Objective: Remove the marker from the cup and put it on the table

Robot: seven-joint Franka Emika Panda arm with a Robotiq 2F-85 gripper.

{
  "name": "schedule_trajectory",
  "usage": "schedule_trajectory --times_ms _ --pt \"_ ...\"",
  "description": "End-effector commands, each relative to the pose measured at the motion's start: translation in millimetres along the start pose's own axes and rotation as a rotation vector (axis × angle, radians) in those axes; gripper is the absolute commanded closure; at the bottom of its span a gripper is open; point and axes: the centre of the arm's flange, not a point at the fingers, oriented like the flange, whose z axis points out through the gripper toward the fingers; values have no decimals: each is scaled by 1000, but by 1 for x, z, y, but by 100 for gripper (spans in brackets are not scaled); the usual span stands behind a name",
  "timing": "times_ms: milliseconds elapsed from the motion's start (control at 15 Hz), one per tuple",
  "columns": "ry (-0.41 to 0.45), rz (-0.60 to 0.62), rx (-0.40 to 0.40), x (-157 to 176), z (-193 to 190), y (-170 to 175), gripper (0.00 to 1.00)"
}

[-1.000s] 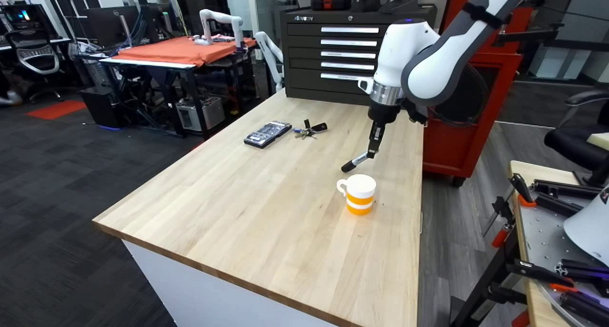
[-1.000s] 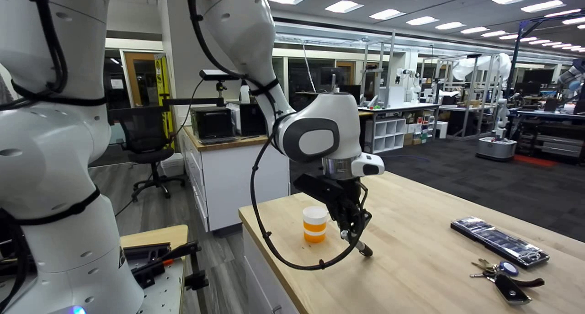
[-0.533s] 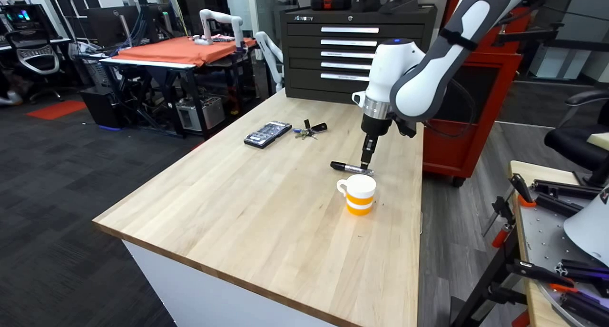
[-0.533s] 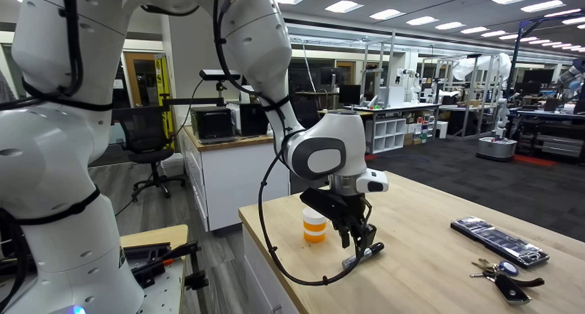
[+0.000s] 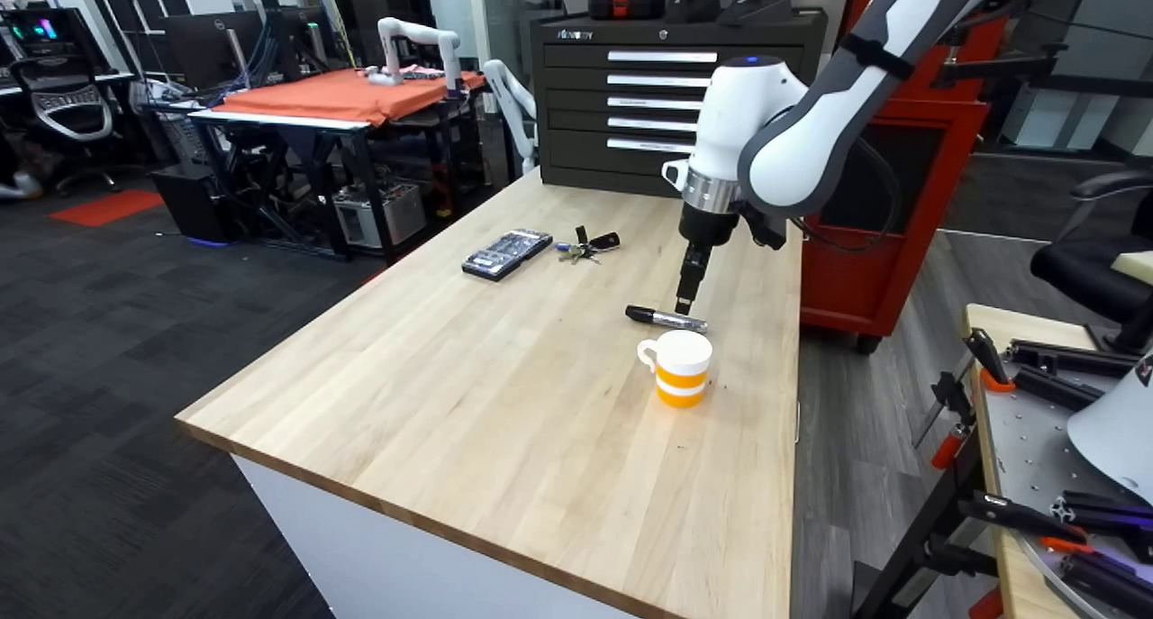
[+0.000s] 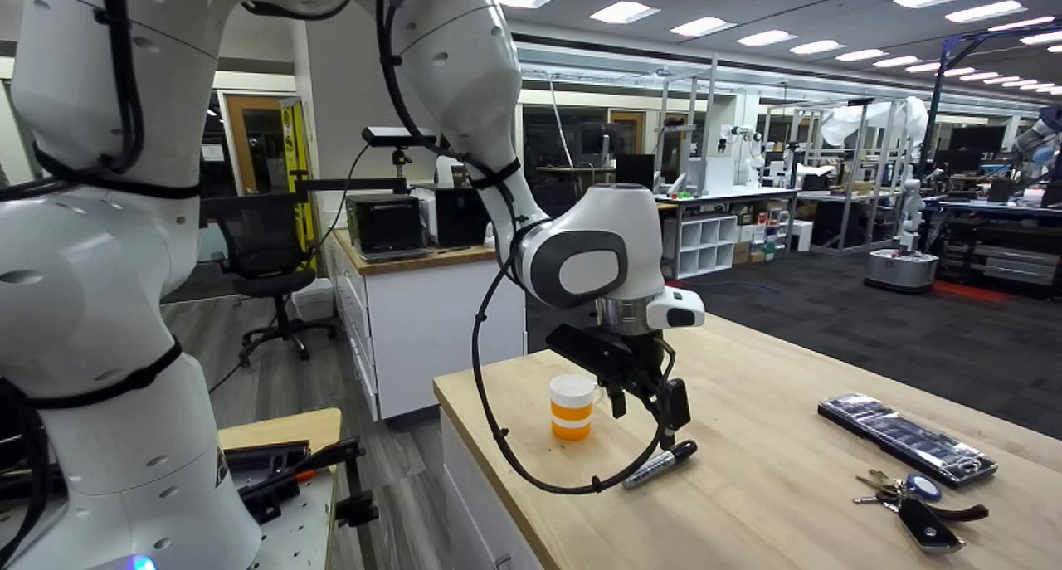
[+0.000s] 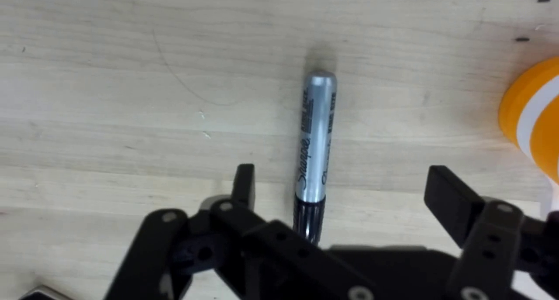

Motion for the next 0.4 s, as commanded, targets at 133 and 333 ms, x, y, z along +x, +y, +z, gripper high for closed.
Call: schedule_trajectory --times_ms 133,333 --pt "8 -10 3 5 -13 -5 0" --pt "-3 -8 5 2 -7 -5 0"
